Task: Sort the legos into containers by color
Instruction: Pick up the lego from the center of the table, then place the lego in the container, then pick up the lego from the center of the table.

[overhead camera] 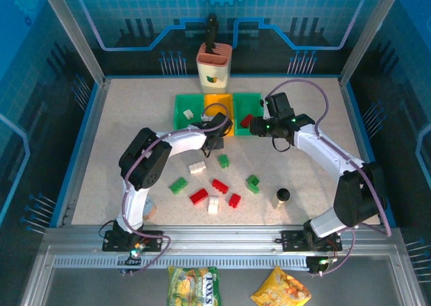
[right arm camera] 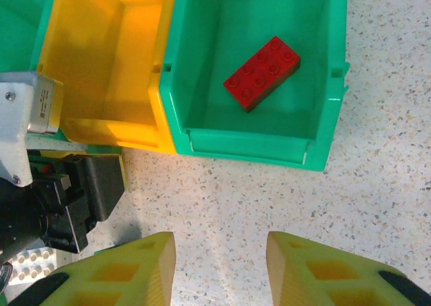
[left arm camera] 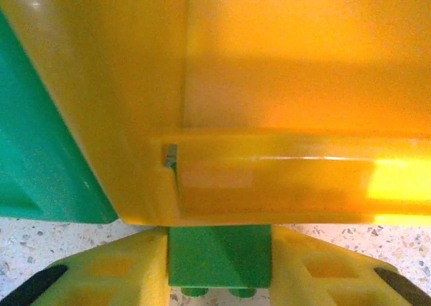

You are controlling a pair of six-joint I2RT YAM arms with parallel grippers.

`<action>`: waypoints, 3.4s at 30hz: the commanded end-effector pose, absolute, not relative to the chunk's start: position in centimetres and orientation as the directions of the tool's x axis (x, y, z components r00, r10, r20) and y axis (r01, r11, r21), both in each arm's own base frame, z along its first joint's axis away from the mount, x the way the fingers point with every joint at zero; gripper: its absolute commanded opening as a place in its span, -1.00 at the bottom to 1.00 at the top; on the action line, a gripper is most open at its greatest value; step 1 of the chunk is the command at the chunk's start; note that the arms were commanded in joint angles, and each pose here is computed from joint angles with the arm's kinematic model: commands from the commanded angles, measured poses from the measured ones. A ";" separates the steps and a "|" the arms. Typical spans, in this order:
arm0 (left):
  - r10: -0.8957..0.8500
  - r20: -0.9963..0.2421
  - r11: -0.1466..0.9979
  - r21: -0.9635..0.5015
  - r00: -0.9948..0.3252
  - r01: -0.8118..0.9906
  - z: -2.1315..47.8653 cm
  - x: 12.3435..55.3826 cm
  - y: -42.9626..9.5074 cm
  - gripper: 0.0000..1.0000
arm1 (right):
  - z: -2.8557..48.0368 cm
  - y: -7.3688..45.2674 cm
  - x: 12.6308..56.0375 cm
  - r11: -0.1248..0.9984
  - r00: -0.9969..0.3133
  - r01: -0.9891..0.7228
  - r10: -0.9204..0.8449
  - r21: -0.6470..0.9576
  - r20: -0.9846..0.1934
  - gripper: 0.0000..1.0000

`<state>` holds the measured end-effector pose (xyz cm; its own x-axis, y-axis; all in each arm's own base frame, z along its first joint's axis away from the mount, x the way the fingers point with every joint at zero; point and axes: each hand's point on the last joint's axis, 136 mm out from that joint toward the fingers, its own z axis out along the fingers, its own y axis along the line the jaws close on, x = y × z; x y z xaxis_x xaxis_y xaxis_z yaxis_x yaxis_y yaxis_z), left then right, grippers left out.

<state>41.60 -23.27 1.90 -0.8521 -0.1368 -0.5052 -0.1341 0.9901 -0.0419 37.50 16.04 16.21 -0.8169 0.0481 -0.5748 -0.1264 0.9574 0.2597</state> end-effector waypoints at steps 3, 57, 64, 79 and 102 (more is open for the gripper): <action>-0.117 -0.511 0.992 -0.023 -0.852 -0.123 1.9 41.9 -23.4 -0.28 | 16.5 15.0 36.8 0.961 -0.816 -0.114 0.054 0.252 -0.575 -0.18; -0.057 -0.594 0.996 -0.089 -0.802 -0.005 9.1 48.6 -26.0 -0.32 | 17.8 11.9 35.0 0.977 -0.799 -0.068 0.068 0.203 -0.597 -0.18; -0.068 -0.594 0.995 -0.100 -0.802 -0.010 8.5 50.3 -25.8 -0.28 | 17.8 11.2 34.8 0.978 -0.797 -0.054 0.081 0.203 -0.599 -0.18; -0.073 -0.623 0.991 -0.132 -0.778 0.012 12.2 49.4 -25.3 -0.13 | 17.8 11.7 34.7 0.970 -0.803 -0.064 0.090 0.234 -0.589 -0.17; -0.038 -0.500 0.991 -0.132 -0.865 0.033 15.7 38.1 -12.9 -0.09 | 15.2 18.5 30.7 0.953 -0.868 -0.252 -0.146 0.167 -0.474 -0.14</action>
<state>40.56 -14.10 15.39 -0.8378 -0.1005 -0.5366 -0.0152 0.9868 -0.1610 31.39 17.88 15.21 -0.8613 -0.1061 -0.4968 -0.2290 0.9541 0.1932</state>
